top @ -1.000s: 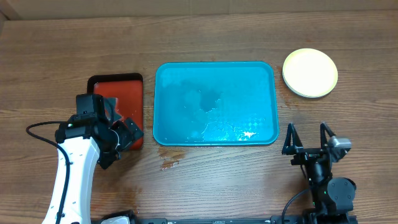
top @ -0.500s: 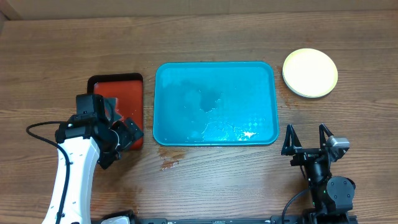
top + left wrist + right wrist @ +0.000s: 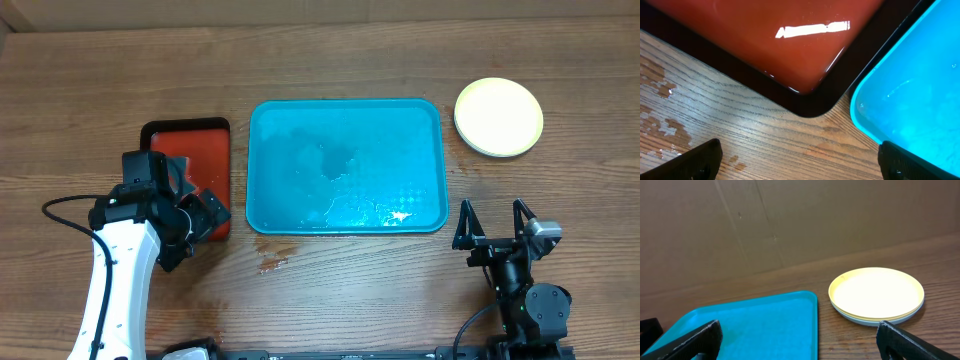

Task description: Clean dirty plates on tray and stack at the side

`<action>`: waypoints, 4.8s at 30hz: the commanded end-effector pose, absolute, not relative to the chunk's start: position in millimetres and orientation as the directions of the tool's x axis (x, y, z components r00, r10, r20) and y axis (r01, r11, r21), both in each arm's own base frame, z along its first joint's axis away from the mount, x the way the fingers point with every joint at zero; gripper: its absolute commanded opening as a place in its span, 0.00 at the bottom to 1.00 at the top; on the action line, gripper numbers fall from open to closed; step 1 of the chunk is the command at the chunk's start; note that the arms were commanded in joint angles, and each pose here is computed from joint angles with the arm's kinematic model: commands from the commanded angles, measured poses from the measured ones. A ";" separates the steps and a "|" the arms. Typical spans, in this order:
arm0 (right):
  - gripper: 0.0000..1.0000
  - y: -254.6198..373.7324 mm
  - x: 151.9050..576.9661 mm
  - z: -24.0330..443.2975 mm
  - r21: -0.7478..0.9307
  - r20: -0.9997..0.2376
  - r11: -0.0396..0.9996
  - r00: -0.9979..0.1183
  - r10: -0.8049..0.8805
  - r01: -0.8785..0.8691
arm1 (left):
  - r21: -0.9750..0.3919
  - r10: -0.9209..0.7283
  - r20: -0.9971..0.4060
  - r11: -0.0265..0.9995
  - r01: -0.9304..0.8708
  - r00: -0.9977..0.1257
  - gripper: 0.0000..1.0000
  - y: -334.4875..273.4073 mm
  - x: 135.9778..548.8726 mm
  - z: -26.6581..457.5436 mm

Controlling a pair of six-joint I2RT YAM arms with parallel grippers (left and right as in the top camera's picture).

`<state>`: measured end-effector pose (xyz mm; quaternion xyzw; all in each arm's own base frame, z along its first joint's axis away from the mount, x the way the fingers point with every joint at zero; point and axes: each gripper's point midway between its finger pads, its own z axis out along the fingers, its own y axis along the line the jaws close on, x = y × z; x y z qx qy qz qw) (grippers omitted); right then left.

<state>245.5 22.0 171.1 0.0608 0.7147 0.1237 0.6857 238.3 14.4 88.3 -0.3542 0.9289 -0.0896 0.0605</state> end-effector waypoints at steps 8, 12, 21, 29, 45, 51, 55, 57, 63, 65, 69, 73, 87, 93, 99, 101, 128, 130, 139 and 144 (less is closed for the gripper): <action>1.00 21.0 245.6 169.5 0.254 -0.967 0.964 -0.046 0.251 -0.080 | -0.199 -0.528 -0.142 0.844 -0.499 -0.837 1.00 10.8 249.3 80.7; 1.00 21.0 245.6 169.5 0.254 -0.967 0.964 -0.046 0.251 -0.080 | -0.231 -0.248 -0.415 0.959 -0.163 -0.875 1.00 -21.4 283.3 82.5; 1.00 21.1 245.6 169.5 0.254 -0.967 0.964 -0.046 0.251 -0.081 | -0.215 -0.115 -0.871 0.963 0.162 -0.477 1.00 -54.9 265.3 114.6; 1.00 21.0 245.6 169.5 0.254 -0.967 0.964 -0.046 0.251 -0.080 | -0.153 -0.095 -0.954 0.969 0.191 -0.285 0.99 -48.9 252.0 133.0; 1.00 21.1 245.6 169.5 0.254 -0.967 0.964 -0.046 0.251 -0.081 | -0.142 -0.135 -0.986 0.988 0.064 -0.102 1.00 -11.0 246.6 152.4; 1.00 21.1 245.6 169.5 0.254 -0.967 0.964 -0.046 0.251 -0.081 | -0.087 -0.083 -0.994 0.994 0.060 -0.077 1.00 -9.1 245.8 156.9; 1.00 21.0 245.6 169.5 0.254 -0.967 0.964 -0.046 0.251 -0.080 | -0.088 -0.083 -0.994 0.994 0.064 -0.077 1.00 -9.7 245.7 157.1; 1.00 21.0 245.6 169.5 0.254 -0.967 0.964 -0.046 0.251 -0.080 | -0.084 -0.079 -0.994 0.994 0.065 -0.077 0.99 -9.8 245.7 157.0; 1.00 21.1 245.6 169.5 0.254 -0.967 0.964 -0.046 0.251 -0.081 | -0.066 -0.062 -0.995 0.996 0.061 -0.076 1.00 -8.9 245.8 156.9; 1.00 21.1 245.6 169.5 0.254 -0.967 0.964 -0.046 0.251 -0.081 | -0.066 -0.061 -0.995 0.996 0.058 -0.076 1.00 -8.5 245.8 156.9; 1.00 21.0 245.6 169.5 0.254 -0.967 0.964 -0.046 0.251 -0.080 | -0.066 -0.061 -0.995 0.996 0.060 -0.074 1.00 -8.8 245.8 157.5; 1.00 21.0 245.6 169.5 0.254 -0.967 0.964 -0.046 0.251 -0.080 | -0.065 -0.061 -0.995 0.996 0.061 -0.073 1.00 -8.9 245.8 157.6; 1.00 21.0 245.6 169.5 0.254 -0.967 0.964 -0.046 0.251 -0.080 | -0.065 -0.061 -0.995 0.996 0.061 -0.073 0.99 -8.9 245.8 157.6; 1.00 21.0 245.6 169.5 0.254 -0.967 0.964 -0.046 0.251 -0.080 | -0.065 -0.061 -0.995 0.996 0.061 -0.073 1.00 -8.9 245.8 157.6; 1.00 21.1 245.6 169.7 0.254 -0.967 0.964 -0.046 0.251 -0.081 | -0.065 -0.061 -0.995 0.996 0.061 -0.073 1.00 -8.9 245.8 157.6; 1.00 21.6 245.5 169.6 0.254 -0.967 0.964 -0.047 0.251 -0.082 | -0.065 -0.061 -0.995 0.996 0.061 -0.073 1.00 -8.9 245.8 157.6; 1.00 21.8 245.5 169.6 -0.035 -0.999 0.995 -0.021 -0.037 -0.094 | -0.066 -0.061 -0.995 0.996 0.061 -0.074 0.99 -8.9 245.9 157.4; 1.00 21.8 245.5 169.6 -0.035 -0.999 0.995 -0.021 -0.037 -0.094 | -0.066 -0.061 -0.995 0.996 0.061 -0.074 1.00 -8.9 245.9 157.4; 1.00 21.8 245.5 169.6 -0.035 -0.999 0.995 -0.021 -0.037 -0.094 | -0.066 -0.061 -0.995 0.996 0.061 -0.074 1.00 -8.9 245.9 157.4; 1.00 21.8 245.5 169.6 -0.035 -0.999 0.995 -0.021 -0.037 -0.094 | -0.066 -0.061 -0.995 0.996 0.061 -0.074 1.00 -8.9 245.9 157.4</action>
